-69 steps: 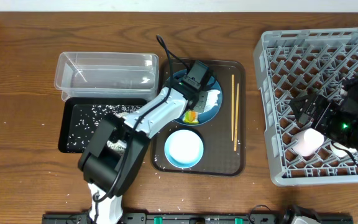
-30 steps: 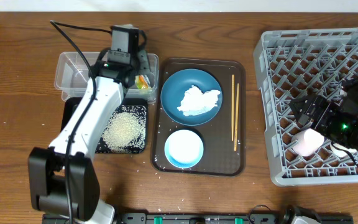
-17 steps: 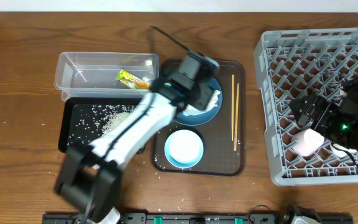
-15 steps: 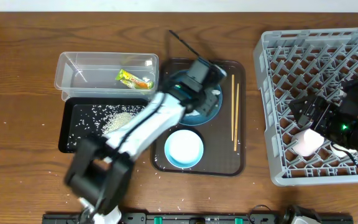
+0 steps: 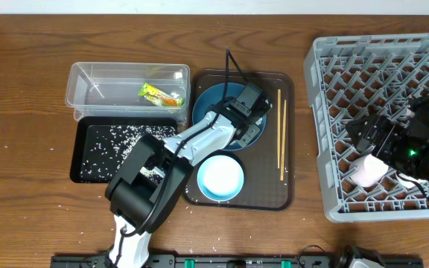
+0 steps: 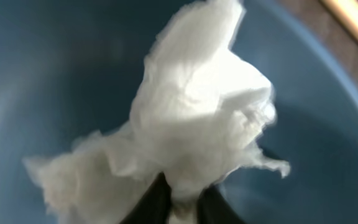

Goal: Sort waste into correct bins and load items into the dishwasher rack
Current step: 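Grasp the white tissue from the blue plate with left gripper, then drop the tissue into the clear plastic bin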

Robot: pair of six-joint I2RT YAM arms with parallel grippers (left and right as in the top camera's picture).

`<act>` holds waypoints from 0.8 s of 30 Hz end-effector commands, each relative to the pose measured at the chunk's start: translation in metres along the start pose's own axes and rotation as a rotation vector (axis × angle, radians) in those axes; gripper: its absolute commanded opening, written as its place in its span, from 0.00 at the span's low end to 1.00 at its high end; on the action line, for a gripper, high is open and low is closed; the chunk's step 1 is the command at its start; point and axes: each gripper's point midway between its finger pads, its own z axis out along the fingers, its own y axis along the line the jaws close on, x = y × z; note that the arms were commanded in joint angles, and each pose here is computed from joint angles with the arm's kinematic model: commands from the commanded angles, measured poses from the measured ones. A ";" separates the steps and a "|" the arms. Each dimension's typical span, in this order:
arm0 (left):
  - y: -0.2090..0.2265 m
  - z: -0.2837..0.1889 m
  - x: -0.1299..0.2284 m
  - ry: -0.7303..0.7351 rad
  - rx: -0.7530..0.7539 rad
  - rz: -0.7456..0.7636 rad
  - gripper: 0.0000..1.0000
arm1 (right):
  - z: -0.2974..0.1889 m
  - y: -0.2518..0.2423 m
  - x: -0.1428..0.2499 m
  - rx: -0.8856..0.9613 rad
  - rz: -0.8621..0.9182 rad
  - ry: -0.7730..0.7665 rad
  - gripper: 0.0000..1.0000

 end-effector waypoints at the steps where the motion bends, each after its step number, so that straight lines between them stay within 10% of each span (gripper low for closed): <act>1: 0.012 -0.042 -0.027 -0.083 -0.030 -0.064 0.06 | 0.002 0.001 0.003 -0.003 -0.018 0.014 0.97; 9: 0.078 -0.146 -0.048 -0.273 -0.141 -0.182 0.06 | 0.002 0.001 0.003 0.000 -0.019 0.012 0.98; 17: 0.187 -0.129 -0.011 -0.244 -0.256 -0.454 0.09 | 0.002 0.001 0.002 0.000 -0.019 0.011 0.97; 22: 0.218 -0.121 0.003 -0.254 -0.230 -0.554 0.65 | 0.002 0.001 0.002 0.000 -0.019 0.011 0.97; 24: 0.219 -0.135 0.003 -0.275 -0.214 -0.595 0.73 | 0.002 0.001 0.002 0.000 -0.020 0.011 0.98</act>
